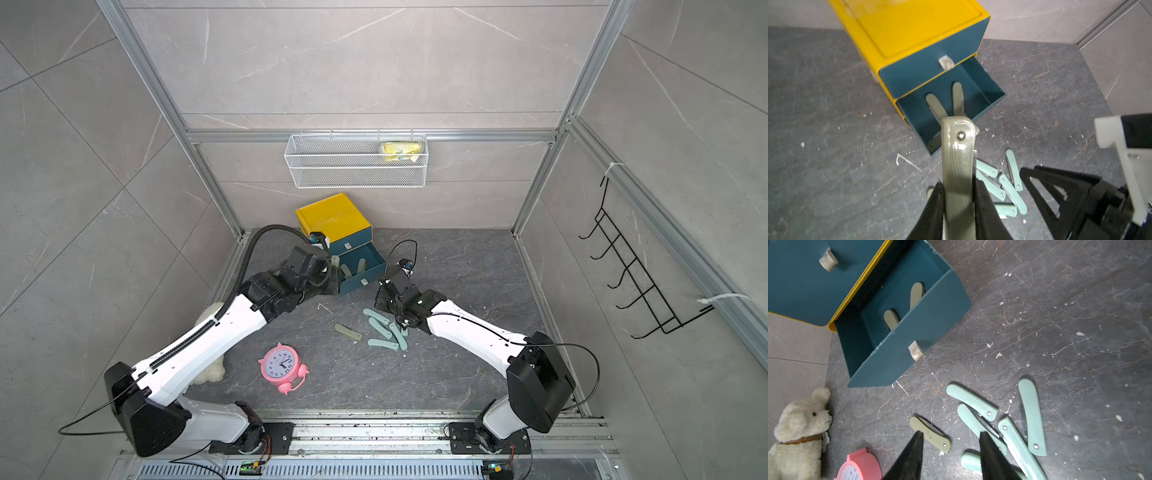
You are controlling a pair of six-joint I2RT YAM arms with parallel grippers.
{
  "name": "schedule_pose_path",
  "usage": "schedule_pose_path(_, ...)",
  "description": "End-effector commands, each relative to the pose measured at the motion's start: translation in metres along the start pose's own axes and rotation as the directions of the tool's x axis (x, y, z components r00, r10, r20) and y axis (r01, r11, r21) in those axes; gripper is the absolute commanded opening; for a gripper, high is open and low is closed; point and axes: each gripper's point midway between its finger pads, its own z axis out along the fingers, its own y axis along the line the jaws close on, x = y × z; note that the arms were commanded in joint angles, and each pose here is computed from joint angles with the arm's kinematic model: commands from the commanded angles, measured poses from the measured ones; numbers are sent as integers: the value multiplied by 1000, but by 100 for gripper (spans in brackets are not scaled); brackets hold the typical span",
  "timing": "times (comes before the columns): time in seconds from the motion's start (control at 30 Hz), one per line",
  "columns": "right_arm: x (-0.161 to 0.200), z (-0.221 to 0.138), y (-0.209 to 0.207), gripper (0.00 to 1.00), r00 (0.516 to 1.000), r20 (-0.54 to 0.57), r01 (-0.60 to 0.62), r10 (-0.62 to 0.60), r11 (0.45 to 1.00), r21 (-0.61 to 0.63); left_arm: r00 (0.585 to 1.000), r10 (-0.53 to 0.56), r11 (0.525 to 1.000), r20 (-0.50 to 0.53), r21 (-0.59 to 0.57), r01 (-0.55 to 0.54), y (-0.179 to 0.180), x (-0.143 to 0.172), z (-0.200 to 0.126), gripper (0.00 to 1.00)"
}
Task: Place the fruit knives into the drawer by color
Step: Pick up the fruit knife from the center of the board, then place the fruit knife in the drawer.
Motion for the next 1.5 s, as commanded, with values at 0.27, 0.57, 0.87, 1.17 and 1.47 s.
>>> schedule_pose_path(0.27, 0, -14, -4, 46, 999, 7, -34, 34, 999, -21, 989, 144, 983, 23, -115, -141, 5, -33, 96, 17)
schedule_pose_path(0.57, 8, -13, -7, 47, 999, -11, -31, 31, 999, -31, 986, 164, 973, -32, -160, -167, 12, -12, 133, 24)
schedule_pose_path(0.87, 16, -12, 2, 51, 999, -49, 16, -21, 996, -92, 990, 135, 979, -50, -146, -141, 11, -6, 131, 51)
schedule_pose_path(1.17, 41, -3, 36, 57, 962, -155, 188, -224, 957, -221, 996, 46, 999, 73, -2, -46, -6, -44, 56, 77)
schedule_pose_path(1.47, 90, 27, 77, 59, 864, -228, 385, -449, 881, -276, 995, -34, 996, 96, 83, 26, 7, -15, -7, 89)
